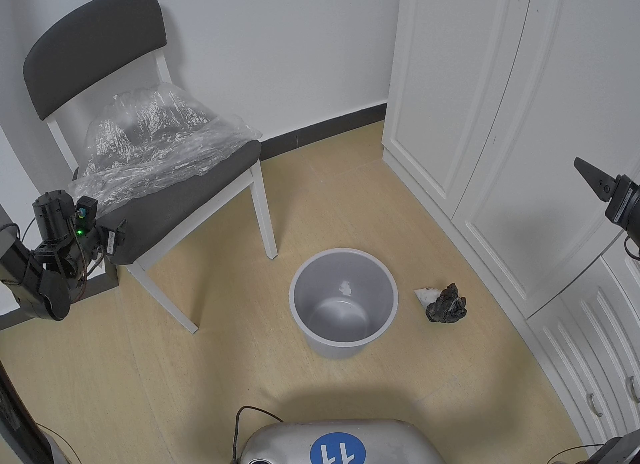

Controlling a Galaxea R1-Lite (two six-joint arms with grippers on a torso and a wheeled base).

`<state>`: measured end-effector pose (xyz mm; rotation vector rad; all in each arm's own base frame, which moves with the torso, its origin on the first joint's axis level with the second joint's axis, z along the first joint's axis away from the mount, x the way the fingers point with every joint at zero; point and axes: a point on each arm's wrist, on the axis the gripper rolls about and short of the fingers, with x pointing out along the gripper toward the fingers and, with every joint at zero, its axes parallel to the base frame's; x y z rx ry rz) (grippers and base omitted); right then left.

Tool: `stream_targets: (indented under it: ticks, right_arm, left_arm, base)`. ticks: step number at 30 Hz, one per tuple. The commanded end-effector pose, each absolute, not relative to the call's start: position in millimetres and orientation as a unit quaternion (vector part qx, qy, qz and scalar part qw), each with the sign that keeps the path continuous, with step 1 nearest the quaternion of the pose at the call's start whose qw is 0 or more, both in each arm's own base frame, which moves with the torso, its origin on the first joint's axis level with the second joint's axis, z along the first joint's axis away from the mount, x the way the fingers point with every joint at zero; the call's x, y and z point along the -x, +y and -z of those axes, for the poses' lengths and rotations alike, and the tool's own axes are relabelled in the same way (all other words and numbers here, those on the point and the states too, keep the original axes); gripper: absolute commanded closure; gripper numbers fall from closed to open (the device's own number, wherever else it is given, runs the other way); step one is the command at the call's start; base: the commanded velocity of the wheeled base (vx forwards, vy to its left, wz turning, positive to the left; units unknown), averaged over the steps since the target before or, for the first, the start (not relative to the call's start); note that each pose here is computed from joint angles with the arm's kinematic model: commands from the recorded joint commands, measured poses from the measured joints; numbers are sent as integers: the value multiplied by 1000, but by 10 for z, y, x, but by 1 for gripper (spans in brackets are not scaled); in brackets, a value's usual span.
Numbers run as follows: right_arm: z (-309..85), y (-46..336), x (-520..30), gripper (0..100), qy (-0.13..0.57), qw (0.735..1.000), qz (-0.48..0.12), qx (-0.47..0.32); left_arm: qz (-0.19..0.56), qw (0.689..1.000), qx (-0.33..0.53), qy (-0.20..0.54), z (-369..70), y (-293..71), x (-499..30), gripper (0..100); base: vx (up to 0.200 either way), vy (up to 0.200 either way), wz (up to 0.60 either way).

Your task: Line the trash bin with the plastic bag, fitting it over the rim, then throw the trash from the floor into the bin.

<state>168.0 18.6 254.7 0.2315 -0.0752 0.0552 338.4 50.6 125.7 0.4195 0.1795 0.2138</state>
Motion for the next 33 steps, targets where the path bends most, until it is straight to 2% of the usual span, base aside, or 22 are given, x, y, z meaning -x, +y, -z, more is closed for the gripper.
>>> stream_targets:
  ticks: [1,12,22,33]
  right_arm:
    - [-2548,188,-1682,0,-38,992,-28,-116]
    - [-2540,189,-1689,0,-36,992,-28,-115]
    - [-2540,189,-1689,0,-36,992,-28,-115]
    - [-2542,189,-1689,0,-37,992,-28,-115]
  left_arm:
    - [-103,967,-211,95,-1125,511,-3506,0]
    - [-120,966,-213,88,-1081,478,-3685,0]
    - [-136,966,-213,46,-1267,488,-3837,0]
    - [-136,962,-228,55,-1166,511,-3929,0]
  base:
    - [0,0,0]
    - [0,0,0]
    - [0,0,0]
    - [0,0,0]
